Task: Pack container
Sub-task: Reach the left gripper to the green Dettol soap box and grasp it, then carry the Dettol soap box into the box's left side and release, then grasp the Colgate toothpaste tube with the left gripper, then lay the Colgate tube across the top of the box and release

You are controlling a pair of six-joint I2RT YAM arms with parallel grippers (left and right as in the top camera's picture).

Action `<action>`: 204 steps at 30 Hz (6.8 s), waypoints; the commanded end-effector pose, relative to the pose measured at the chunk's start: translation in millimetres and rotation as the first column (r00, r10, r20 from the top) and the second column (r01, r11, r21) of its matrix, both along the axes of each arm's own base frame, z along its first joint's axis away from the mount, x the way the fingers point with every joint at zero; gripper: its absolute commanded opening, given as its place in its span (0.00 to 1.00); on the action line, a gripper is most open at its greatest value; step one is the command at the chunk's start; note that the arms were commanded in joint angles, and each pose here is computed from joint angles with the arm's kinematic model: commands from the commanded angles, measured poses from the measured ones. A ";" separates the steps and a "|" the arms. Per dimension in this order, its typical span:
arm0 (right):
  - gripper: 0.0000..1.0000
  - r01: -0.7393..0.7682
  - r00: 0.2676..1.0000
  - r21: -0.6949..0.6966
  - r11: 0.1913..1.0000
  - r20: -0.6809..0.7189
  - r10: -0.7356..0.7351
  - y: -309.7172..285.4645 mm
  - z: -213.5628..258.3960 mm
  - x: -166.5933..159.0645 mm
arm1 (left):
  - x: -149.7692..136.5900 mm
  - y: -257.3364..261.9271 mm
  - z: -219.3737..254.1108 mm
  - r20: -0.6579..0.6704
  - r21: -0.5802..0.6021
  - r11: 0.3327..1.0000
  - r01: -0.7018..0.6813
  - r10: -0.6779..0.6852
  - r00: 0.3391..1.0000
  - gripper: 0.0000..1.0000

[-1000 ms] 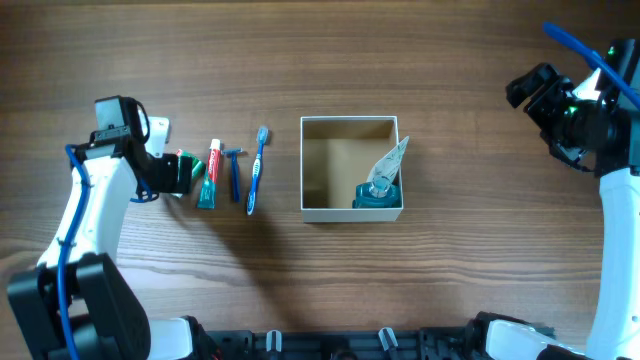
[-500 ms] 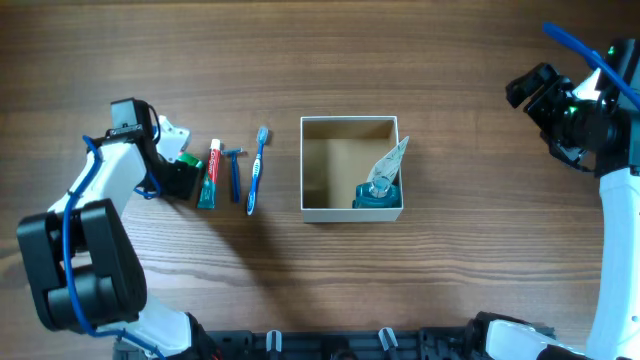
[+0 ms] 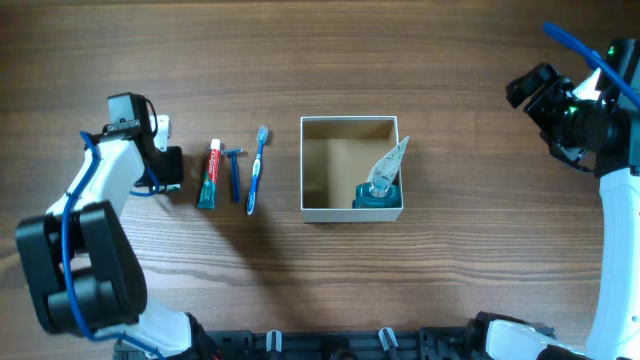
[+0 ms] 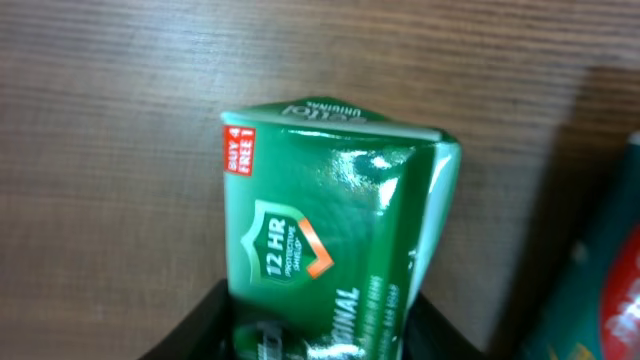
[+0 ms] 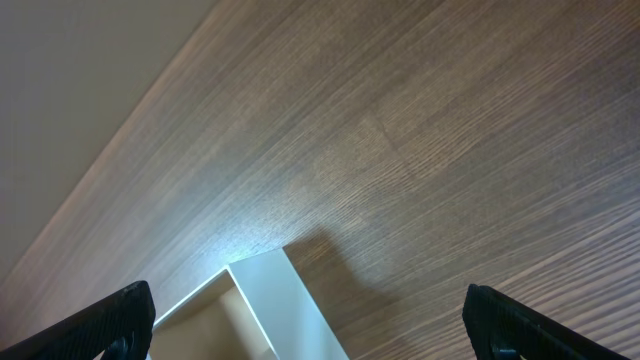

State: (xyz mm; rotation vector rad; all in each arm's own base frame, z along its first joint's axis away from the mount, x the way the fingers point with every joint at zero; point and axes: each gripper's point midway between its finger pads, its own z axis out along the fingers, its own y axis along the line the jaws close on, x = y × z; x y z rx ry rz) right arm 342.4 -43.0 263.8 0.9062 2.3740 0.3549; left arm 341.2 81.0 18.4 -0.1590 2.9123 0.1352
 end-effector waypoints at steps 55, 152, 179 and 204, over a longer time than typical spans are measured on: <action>1.00 0.000 1.000 0.014 1.000 0.006 0.000 1.8 1.4 1.4 | 16.9 -29.6 37.9 0.044 -0.210 0.972 -0.108 0.119 0.992 0.24; 1.00 -0.001 1.000 0.014 1.000 0.006 0.001 1.8 1.4 1.4 | 2.9 -79.4 -16.3 -0.181 -0.099 0.992 0.076 -0.093 0.979 0.15; 1.00 0.000 1.000 0.014 1.000 0.006 0.000 1.8 1.4 1.4 | 7.5 -330.4 95.6 0.207 -0.328 0.908 0.263 -0.202 0.957 0.34; 1.00 -0.001 1.000 0.014 1.000 0.006 0.001 1.8 1.4 1.4 | 12.0 -121.5 16.2 -0.074 -0.127 0.984 -0.121 0.112 0.991 0.68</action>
